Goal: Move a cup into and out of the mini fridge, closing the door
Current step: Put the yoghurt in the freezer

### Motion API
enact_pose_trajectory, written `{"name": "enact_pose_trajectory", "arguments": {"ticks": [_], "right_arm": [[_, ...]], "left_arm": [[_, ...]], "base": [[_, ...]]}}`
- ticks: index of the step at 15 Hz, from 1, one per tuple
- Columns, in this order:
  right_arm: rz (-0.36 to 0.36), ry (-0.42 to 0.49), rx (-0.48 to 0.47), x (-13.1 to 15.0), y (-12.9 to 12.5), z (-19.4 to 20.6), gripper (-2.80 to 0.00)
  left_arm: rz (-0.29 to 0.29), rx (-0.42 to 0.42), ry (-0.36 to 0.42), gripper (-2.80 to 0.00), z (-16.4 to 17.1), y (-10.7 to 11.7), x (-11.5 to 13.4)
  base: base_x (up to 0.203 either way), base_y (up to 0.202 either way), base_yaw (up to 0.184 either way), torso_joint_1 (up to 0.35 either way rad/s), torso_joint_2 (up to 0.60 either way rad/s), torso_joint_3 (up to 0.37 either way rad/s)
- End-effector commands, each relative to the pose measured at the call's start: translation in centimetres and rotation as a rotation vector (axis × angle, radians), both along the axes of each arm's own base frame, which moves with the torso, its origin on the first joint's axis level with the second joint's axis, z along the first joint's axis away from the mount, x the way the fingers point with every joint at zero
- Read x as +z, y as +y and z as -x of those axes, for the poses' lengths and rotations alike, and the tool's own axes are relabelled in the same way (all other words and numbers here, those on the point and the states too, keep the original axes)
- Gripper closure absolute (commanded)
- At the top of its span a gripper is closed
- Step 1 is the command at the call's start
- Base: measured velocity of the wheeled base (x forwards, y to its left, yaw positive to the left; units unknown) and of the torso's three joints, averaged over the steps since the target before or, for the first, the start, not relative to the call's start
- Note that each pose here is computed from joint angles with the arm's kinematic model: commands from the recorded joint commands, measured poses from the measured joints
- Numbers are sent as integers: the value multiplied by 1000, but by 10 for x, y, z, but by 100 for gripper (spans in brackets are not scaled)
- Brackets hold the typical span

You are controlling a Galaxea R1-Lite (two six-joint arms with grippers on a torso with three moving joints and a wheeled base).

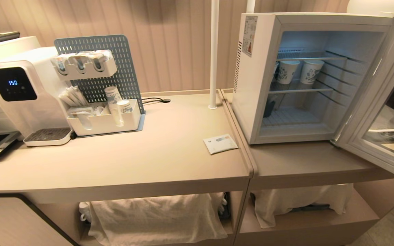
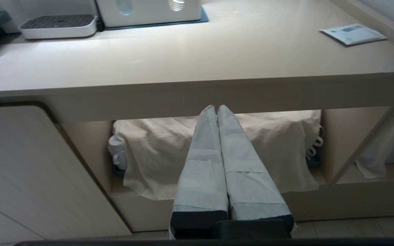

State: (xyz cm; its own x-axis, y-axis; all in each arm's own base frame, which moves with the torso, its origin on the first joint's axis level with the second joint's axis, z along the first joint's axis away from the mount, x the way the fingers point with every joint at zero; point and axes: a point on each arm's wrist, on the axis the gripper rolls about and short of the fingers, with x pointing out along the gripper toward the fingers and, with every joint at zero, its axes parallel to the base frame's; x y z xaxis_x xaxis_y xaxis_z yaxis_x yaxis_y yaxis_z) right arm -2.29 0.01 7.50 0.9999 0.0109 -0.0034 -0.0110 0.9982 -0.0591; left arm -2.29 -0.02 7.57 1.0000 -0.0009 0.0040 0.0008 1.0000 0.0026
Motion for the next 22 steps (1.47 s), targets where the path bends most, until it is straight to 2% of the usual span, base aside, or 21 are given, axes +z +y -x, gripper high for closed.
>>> {"name": "enact_pose_trajectory", "arguments": {"ticks": [1, 13, 17, 22], "right_arm": [[1, 3, 1, 0, 0, 0, 0], [1, 3, 0, 0, 0, 0, 0], [1, 3, 0, 0, 0, 0, 0], [1, 2, 1, 0, 0, 0, 0]], "left_arm": [[0, 1, 1, 0, 0, 0, 0], [1, 1, 1, 0, 0, 0, 0], [-7, 2, -1, 0, 0, 0, 0], [-7, 2, -1, 0, 0, 0, 0]], "base": [[0, -194, -3, 4, 1, 1], [0, -184, 0, 1, 2, 3], [19, -15, 0, 2, 2, 1], [184, -1, 0, 3, 4, 3]]}}
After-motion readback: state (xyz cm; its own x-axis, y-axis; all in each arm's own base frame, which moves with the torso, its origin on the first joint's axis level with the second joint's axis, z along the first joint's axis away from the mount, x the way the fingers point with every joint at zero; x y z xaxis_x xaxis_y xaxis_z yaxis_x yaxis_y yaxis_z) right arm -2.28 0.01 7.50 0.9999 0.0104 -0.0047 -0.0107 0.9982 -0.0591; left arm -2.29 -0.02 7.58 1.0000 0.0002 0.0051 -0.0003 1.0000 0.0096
